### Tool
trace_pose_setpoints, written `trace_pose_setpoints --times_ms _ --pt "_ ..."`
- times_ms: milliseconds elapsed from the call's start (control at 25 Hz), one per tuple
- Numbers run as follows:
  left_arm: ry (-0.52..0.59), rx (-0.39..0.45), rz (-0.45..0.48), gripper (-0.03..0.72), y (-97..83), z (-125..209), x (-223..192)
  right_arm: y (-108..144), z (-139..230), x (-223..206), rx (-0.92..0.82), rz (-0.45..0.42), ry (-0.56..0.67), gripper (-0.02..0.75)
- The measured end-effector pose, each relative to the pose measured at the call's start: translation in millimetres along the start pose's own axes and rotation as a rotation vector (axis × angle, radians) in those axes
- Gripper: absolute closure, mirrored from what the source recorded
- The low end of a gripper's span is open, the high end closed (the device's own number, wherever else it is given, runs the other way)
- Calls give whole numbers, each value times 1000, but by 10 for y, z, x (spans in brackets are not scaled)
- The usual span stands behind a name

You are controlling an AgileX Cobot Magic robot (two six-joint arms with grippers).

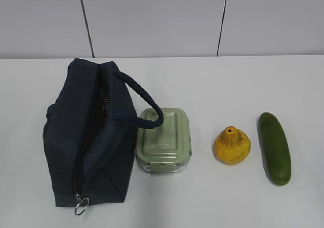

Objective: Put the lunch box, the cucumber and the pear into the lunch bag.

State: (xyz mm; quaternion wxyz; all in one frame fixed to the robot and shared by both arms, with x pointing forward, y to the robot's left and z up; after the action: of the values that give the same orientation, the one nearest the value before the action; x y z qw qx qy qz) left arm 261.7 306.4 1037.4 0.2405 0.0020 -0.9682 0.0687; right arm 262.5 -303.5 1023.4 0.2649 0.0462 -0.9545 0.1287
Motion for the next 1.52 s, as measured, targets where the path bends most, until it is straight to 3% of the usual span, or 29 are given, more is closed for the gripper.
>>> trace_pose_setpoints --times_ms 520,800,960,1200,1360,1520 --pt "-1 5 12 447 -17 -13 2 0 0 0 0 0 0 367" --pt "-10 87 137 447 -279 -496 -249 -4 -59 -53 -31 -12 32 367" --pt "71 135 243 447 -511 -774 -646 -12 -190 -133 -52 -26 33 367" --pt "236 61 288 440 -707 -1120 -1241 55 -440 -437 -119 -116 85 367" --pt "330 37 369 374 -880 -1319 -1553 145 -640 -798 -202 -213 181 367" --pt "413 19 388 291 -938 -1349 -1841 140 -850 -1207 -199 -247 312 367"
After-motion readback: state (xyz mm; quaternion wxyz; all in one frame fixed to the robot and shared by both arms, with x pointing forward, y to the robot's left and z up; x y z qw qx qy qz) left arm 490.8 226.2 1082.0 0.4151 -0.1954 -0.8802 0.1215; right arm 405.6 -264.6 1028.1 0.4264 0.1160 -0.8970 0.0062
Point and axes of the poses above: a point on each arm's last joint axis where the gripper is mounted, x pointing back along that axis away from the gripper, y along the wrist's bending axis when the last joint is at zero, z = x × y, the point moved 4 cm from there along -x, pointing out along that axis toward the gripper, and after that the axes turned 10 degrees about x, right-handed, at the moved point
